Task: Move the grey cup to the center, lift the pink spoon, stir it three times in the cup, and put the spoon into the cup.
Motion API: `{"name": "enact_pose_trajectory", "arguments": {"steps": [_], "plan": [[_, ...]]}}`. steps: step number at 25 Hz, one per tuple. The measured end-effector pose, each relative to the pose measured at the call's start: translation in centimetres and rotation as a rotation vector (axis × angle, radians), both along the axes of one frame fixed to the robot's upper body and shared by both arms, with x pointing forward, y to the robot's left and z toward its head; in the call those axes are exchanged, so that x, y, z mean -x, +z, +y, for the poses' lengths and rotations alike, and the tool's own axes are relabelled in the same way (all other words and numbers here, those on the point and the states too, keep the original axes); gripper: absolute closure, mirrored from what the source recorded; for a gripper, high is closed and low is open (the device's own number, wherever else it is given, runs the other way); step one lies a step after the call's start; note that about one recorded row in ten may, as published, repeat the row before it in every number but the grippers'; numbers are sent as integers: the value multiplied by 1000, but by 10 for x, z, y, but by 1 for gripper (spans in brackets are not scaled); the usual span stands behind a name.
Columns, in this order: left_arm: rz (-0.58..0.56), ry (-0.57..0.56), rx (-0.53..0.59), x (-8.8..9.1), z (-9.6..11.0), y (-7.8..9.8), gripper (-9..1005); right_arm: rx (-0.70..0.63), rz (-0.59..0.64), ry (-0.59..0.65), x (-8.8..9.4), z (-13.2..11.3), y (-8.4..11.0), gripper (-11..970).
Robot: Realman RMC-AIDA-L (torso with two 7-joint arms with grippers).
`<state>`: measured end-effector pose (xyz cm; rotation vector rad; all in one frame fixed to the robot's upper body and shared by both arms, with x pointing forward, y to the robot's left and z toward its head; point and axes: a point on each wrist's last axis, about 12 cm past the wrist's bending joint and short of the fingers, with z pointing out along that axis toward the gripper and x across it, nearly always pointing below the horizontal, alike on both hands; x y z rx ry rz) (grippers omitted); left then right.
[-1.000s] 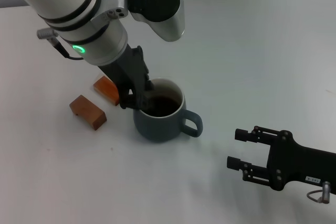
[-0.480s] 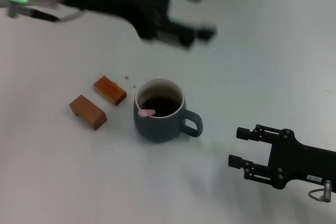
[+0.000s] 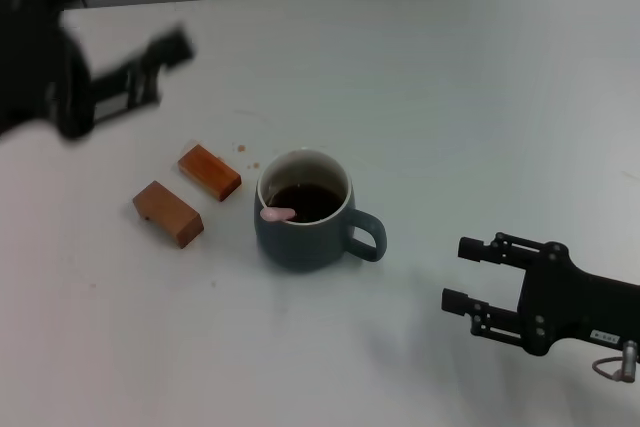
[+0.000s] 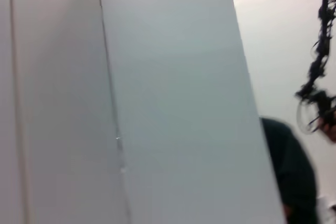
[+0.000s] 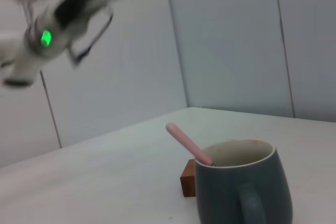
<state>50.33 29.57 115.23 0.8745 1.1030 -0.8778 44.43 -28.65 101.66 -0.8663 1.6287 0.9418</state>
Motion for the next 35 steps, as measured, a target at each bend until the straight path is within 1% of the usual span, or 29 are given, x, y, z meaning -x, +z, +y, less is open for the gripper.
{"name": "enact_pose_trajectory", "arguments": {"steps": [1,2,5,6,8,9,10,11,12,14,15,16,19,20,22,26,35], "plan": [[-9,35,-5,9,5,-15,212,1,-1,-2,0,-1,0,288],[2,55,-10,16,7,-26,212,2,-3,-6,0,-1,0,288],[88,96,-43,37,19,-58,210,7,-7,-18,0,-4,1,288],[106,104,-45,40,21,-63,210,9,-9,-21,0,-5,1,288],[156,141,-54,52,29,-78,208,12,-11,-28,0,-7,1,288],[156,141,-54,52,29,-78,208,13,-12,-31,0,-7,1,288],[178,174,-73,59,34,-87,207,13,-12,-31,0,-7,1,288],[195,191,-88,62,37,-92,207,14,-13,-32,1,-7,1,288],[195,191,-88,62,37,-92,206,14,-14,-33,1,-7,0,288],[230,202,-118,66,39,-100,205,16,-23,-34,1,-7,0,288],[230,202,-118,66,39,-100,205,16,-23,-34,1,-7,0,288],[281,188,-178,69,38,-110,204,16,-25,-35,1,-7,0,288],[297,180,-199,70,36,-113,203,21,-45,-39,1,-7,1,288],[320,170,-227,71,34,-118,203,21,-45,-39,1,-7,1,288],[337,166,-247,71,31,-122,203,23,-49,-38,1,-7,0,288],[336,164,-250,72,28,-124,203,25,-54,-38,2,-7,0,288],[329,165,-237,67,26,-122,203,28,-60,-44,4,-7,-2,288]]}}
